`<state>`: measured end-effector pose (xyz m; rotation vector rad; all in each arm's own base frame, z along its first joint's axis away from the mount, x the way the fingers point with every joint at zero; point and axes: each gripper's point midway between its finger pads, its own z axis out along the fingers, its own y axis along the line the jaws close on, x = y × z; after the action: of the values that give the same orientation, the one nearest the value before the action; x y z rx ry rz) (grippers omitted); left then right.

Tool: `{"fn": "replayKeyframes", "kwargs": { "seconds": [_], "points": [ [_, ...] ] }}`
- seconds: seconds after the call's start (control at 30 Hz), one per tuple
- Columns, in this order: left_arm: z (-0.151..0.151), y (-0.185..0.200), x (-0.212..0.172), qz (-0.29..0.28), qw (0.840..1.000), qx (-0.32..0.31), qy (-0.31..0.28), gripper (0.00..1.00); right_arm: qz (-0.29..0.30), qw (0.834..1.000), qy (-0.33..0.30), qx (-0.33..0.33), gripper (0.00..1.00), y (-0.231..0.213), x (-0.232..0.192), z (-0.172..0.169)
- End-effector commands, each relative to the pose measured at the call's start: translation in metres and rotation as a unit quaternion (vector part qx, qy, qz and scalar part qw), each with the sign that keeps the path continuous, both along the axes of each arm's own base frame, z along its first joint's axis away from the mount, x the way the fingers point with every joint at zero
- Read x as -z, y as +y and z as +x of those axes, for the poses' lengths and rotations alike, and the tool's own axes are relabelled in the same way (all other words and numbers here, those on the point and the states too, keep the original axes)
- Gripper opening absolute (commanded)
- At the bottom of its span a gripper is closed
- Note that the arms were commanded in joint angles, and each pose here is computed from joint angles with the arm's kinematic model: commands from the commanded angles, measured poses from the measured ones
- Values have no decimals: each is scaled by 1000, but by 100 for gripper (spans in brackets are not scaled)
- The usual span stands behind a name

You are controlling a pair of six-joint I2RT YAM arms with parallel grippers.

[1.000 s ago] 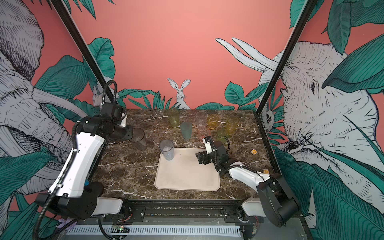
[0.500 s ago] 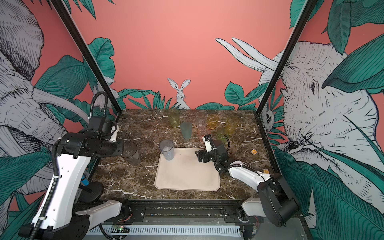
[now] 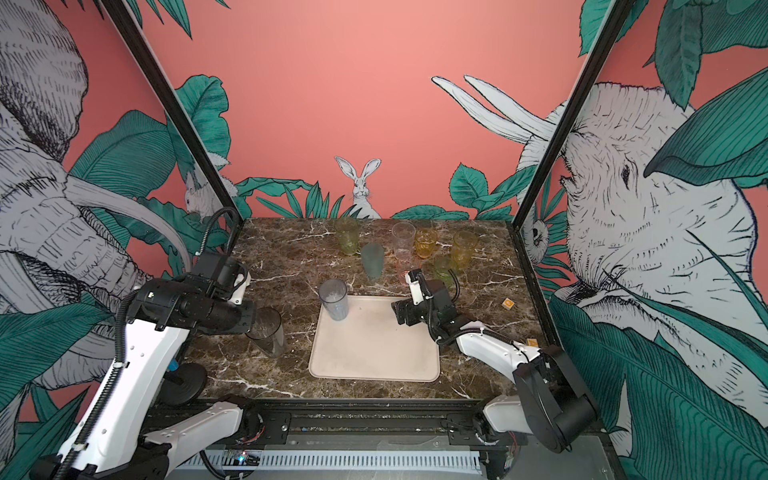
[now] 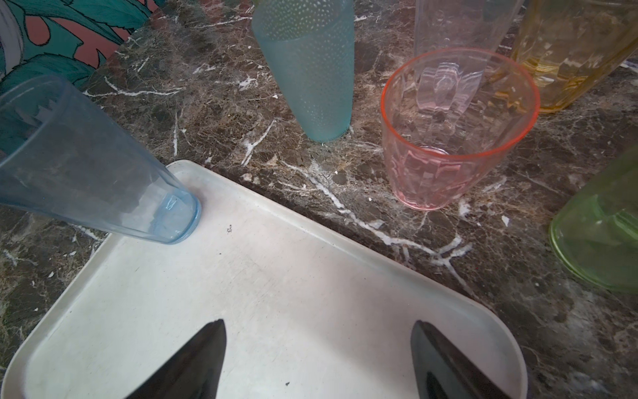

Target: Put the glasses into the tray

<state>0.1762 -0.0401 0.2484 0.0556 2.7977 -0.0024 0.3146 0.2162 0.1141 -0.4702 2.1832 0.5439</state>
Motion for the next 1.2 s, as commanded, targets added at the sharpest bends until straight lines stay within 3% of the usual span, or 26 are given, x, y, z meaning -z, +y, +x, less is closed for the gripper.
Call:
{"fn": "replayKeyframes", "kwargs": {
  "seconds": [0.0, 0.4, 1.17],
  "points": [
    [1, -11, 6, -19, 1000, 1, -11, 0, 0, 1000, -13, -2, 86, 5, -9, 6],
    [16, -46, 30, -71, 997, 14, -34, 0, 0, 1000, -13, -2, 86, 5, -9, 7],
    [38, -96, 67, -59, 995, 67, -48, 0, -2, 1000, -12, 0, 86, 4, -8, 8]
  ]
}}
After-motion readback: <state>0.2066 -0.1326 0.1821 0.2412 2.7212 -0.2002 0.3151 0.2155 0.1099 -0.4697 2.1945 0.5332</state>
